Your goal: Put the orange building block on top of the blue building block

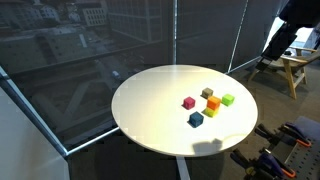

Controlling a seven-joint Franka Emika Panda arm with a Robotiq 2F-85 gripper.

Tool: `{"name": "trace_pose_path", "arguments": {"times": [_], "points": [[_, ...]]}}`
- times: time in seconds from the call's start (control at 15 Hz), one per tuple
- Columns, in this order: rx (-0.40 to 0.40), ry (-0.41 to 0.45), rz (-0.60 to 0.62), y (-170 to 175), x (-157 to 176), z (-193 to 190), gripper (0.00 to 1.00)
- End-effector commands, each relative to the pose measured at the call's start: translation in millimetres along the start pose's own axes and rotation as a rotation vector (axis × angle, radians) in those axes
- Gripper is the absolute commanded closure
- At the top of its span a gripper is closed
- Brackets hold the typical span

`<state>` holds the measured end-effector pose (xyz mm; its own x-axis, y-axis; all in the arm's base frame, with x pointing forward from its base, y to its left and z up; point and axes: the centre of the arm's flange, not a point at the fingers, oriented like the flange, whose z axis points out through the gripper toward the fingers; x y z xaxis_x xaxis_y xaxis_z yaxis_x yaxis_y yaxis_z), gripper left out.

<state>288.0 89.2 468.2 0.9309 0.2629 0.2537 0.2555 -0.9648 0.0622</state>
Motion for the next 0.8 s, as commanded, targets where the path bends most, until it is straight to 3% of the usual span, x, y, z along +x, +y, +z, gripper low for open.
{"name": "trace_pose_path", "arguments": {"times": [0.0, 0.73], "points": [[0.017, -0.033, 0.006, 1, 10, -5, 0.0], [0.023, -0.02, 0.03, 5, 43, -17, 0.0]]}}
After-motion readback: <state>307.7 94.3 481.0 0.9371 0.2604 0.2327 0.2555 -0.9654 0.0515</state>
